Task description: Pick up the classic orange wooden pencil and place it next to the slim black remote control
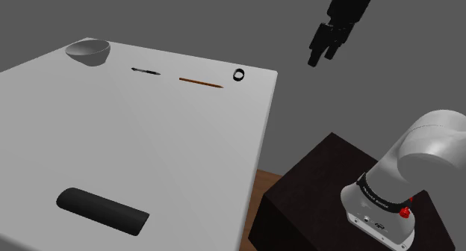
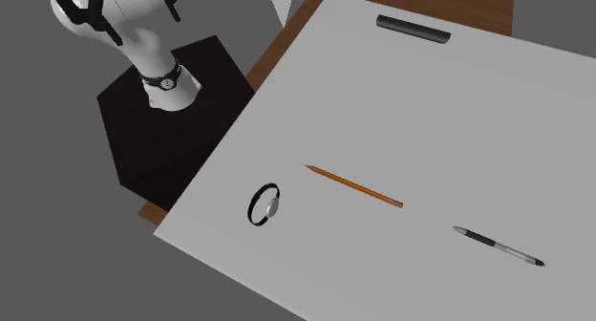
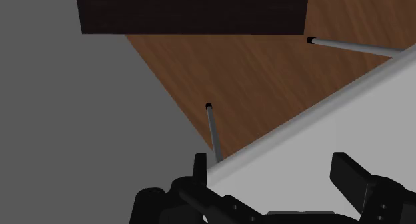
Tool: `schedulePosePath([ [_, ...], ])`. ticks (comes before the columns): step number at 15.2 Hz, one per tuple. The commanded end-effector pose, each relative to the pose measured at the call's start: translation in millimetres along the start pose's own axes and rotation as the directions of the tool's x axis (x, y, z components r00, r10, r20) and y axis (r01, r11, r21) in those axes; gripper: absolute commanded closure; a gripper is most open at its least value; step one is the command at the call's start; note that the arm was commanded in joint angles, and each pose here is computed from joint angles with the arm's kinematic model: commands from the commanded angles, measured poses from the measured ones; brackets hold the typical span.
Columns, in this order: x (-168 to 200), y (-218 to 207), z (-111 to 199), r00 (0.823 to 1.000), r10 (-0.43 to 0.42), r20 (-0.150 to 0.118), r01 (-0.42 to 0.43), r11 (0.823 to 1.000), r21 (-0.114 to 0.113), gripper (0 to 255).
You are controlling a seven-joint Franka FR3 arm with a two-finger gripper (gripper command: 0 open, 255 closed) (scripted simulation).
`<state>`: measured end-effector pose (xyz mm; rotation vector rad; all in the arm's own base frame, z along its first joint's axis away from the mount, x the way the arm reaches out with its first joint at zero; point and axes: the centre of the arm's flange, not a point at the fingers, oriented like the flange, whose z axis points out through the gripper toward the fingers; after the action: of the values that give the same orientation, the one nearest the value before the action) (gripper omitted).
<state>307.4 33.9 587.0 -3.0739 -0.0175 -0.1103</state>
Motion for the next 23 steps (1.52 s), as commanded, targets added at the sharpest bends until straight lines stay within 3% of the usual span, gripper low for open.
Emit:
schedulePosePath([
  [1,0.0,0.0,0.0,1.0,0.0,0.0,0.0,1.0,0.0,0],
  [12,139.7,-23.8,50.7,0.982,-0.184,0.039,0.182,0.981,0.065,0],
  [23,270.1,-75.8,105.1,0.929,-0.364,0.064,0.353,0.926,0.136,0],
])
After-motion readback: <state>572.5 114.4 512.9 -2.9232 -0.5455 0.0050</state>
